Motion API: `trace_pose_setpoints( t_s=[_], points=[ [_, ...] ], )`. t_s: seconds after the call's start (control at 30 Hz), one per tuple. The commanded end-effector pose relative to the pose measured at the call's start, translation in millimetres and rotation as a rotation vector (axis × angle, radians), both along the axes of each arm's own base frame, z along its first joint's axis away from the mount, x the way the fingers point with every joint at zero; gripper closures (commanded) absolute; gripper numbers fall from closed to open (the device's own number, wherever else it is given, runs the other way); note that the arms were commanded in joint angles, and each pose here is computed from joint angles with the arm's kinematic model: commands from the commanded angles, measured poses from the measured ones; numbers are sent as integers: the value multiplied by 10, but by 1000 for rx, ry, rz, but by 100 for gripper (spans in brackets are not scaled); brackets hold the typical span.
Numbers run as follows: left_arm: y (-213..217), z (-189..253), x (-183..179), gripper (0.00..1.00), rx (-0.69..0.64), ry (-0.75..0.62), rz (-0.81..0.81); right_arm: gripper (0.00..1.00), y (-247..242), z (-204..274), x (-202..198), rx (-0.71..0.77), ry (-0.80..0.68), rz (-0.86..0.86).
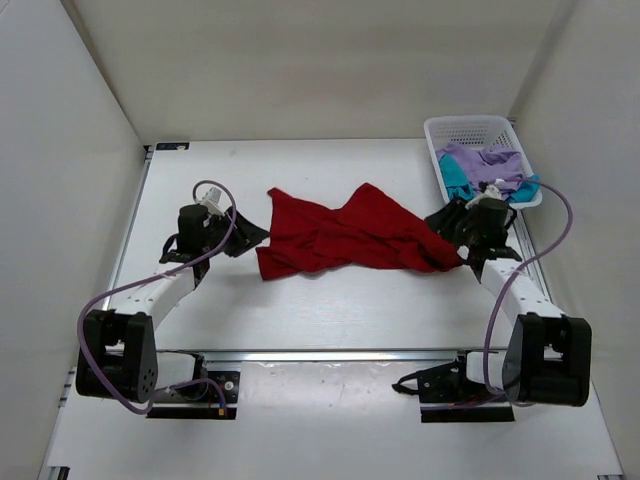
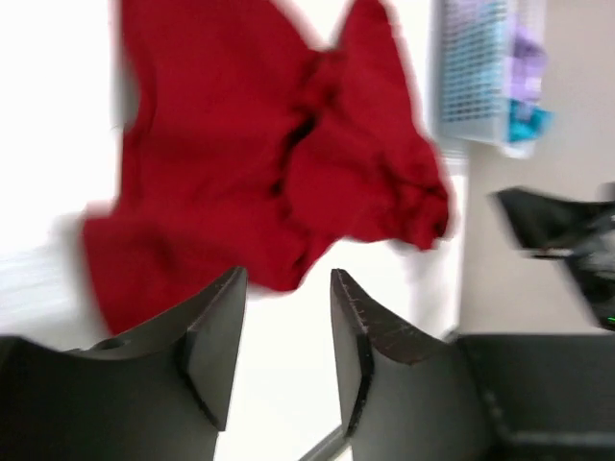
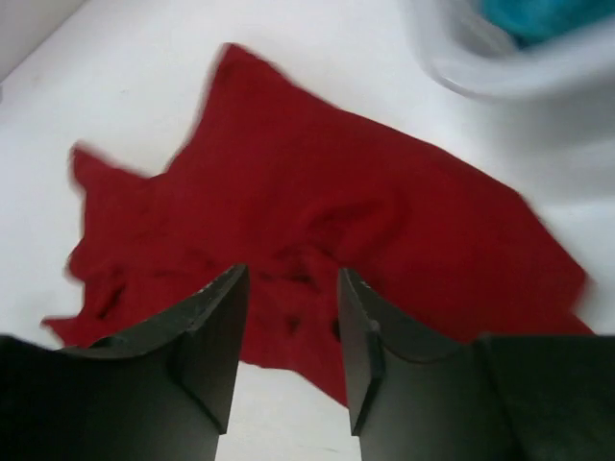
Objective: Fold and stack the t-shirts
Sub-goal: Move the tshirt to the center of the board, then flatten out the tshirt
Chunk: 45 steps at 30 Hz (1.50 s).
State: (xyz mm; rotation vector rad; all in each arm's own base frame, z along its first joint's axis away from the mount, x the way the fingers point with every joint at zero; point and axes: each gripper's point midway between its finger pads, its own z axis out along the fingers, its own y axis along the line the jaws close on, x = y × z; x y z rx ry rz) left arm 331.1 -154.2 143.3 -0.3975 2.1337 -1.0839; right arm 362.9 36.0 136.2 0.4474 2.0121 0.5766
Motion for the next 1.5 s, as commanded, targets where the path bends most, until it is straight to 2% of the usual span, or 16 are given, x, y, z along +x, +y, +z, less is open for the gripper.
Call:
trace_pose_setpoints(
  t_s=[0.0, 0.1, 0.2, 0.27, 0.3, 0.37, 0.47, 0.57, 0.6, 0.73, 0.83, 0.97, 1.0, 1.23, 1.47],
  points=[
    [113, -126, 10, 48, 148, 25, 42, 59, 299, 812, 317, -47, -184, 55],
    [196, -252, 22, 37, 287, 27, 84, 54, 414, 818, 226, -82, -154, 50],
    [168, -396, -10, 33, 288, 73, 78, 57, 586, 583, 62, -93, -132, 86],
    [145, -460, 5, 33, 272, 102, 73, 74, 758, 396, -1, -95, -105, 150],
    [149, -505, 23, 33, 278, 111, 76, 76, 901, 317, -2, -112, -85, 205],
    [148, -540, 64, 41, 248, 125, 106, 91, 1183, 131, -20, -175, -8, 304],
    [208, -643, 77, 44, 223, 137, 170, 100, 1654, 5, -13, -290, 32, 429],
    [311, -680, 163, 39, 266, 129, 233, 99, 2045, -47, -32, -314, 26, 523],
    [324, -698, 183, 36, 256, 140, 248, 95, 2107, -82, -8, -316, 30, 533],
    [385, -732, 291, 35, 237, 157, 298, 84, 2327, -186, -50, -320, 35, 580],
    [384, -860, 333, 40, 251, 207, 301, 79, 2366, -234, -42, -336, 38, 581],
    [293, -894, 389, 44, 225, 228, 293, 78, 2480, -315, 4, -366, 31, 593],
    [301, -881, 437, 45, 214, 229, 311, 76, 2652, -402, 89, -400, 36, 638],
    [276, -820, 467, 35, 211, 204, 299, 70, 2989, -458, 15, -433, 13, 714],
    [224, -876, 504, 37, 216, 216, 277, 69, 3051, -669, -30, -447, 68, 745]
  ],
)
